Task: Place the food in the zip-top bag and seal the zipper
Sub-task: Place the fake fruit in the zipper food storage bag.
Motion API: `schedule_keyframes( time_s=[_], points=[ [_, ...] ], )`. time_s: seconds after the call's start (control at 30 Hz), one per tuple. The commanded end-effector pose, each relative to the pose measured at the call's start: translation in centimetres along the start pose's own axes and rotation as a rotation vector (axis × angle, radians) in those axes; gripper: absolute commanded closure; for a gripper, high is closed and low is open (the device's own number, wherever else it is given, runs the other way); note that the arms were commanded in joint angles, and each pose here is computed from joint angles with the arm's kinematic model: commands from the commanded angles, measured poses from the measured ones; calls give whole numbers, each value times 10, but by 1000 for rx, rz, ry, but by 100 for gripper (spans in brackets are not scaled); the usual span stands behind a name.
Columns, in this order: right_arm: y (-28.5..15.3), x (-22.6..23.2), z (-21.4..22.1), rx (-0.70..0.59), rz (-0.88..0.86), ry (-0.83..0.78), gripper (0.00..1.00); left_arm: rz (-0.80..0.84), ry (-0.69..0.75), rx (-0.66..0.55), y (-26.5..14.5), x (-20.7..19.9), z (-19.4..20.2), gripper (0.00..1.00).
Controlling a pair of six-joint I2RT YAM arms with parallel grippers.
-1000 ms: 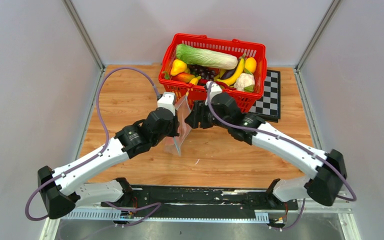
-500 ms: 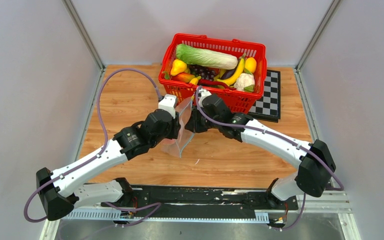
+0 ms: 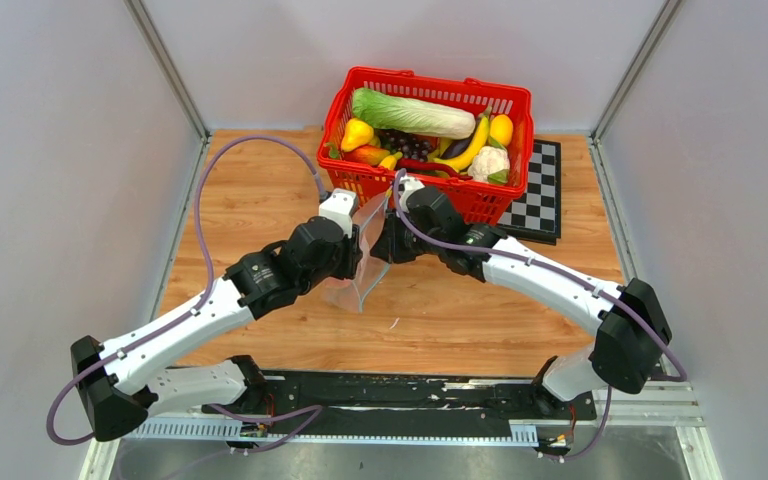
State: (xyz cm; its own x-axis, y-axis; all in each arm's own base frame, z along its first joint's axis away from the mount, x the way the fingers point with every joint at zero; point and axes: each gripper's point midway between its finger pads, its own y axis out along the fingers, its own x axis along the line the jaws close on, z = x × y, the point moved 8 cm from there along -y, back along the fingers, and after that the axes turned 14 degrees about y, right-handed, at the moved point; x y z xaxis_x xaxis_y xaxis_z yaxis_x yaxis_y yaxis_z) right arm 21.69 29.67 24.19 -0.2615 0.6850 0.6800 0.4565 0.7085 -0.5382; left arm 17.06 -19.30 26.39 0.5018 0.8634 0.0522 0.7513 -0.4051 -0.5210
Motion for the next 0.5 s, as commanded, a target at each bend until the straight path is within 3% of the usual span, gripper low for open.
schedule_keyframes(
  time_s=[0.0,0.17,0.33,0.47],
  points=[
    [-1,14,-14,-43,-57,-7,100,4,-20,-71,-12,3,-21,70],
    [-2,15,-15,-44,-50,-13,100,-31,-28,-72,-11,5,-20,98],
    [-3,26,-20,-2,-121,-73,98,-158,-31,-58,-16,19,-19,100],
    [-8,47,-31,37,-230,-97,82,-312,-9,-64,-31,40,-23,100]
  ],
)
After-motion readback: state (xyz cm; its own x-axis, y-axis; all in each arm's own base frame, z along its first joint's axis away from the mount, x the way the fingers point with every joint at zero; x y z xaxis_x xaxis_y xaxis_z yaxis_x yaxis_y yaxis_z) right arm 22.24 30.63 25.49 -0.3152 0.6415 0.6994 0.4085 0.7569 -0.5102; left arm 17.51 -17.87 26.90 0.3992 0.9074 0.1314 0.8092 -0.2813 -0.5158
